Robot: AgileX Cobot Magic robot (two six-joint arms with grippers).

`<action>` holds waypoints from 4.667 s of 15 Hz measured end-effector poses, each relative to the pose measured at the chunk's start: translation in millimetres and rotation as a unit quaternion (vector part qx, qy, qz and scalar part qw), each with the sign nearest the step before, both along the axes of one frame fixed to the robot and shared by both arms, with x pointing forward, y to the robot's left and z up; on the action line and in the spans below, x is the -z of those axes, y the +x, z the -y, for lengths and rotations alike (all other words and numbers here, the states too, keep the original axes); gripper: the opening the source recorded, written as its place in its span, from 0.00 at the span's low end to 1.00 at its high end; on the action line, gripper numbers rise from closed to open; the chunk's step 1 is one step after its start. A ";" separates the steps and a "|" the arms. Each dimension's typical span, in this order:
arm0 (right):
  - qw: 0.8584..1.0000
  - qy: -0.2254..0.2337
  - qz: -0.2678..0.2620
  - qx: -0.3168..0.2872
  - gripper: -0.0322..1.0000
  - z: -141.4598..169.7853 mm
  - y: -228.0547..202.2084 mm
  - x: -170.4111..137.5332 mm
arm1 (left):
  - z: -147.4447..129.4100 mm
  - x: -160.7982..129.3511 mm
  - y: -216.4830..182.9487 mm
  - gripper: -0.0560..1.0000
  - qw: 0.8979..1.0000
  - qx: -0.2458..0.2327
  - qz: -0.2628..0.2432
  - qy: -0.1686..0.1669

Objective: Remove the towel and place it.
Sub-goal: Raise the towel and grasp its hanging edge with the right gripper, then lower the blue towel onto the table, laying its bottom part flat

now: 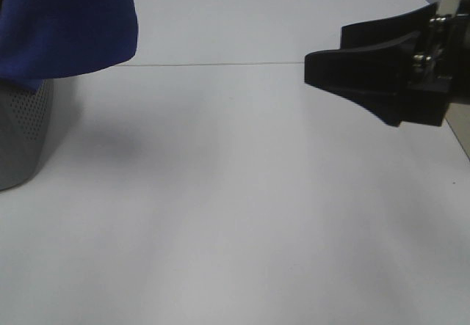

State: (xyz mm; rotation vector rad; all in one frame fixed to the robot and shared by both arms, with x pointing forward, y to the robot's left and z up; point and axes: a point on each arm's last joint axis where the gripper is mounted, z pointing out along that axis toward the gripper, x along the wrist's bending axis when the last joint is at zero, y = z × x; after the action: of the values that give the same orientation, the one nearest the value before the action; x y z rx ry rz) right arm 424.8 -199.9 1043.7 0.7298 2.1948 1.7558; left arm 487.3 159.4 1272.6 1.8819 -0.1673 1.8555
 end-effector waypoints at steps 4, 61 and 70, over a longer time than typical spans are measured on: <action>0.987 0.075 -0.018 -0.141 0.77 -26.8 68.3 22.7 | 11.3 -1.1 -5.7 0.05 0.999 0.034 -0.009 -0.036; 0.901 -0.253 0.203 0.287 0.04 -37.7 158.8 -237.7 | 15.5 28.3 114.3 0.05 0.942 0.066 0.015 -0.328; 0.888 -0.225 0.284 0.282 0.04 -68.2 226.6 -191.1 | 18.4 31.9 165.8 0.05 0.933 0.071 0.076 -0.345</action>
State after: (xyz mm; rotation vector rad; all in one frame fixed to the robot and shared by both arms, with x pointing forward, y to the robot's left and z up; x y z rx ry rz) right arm 651.4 -131.7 1234.8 0.5596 1.6566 0.9534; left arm 653.1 141.0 1240.6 1.2111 0.2630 1.6616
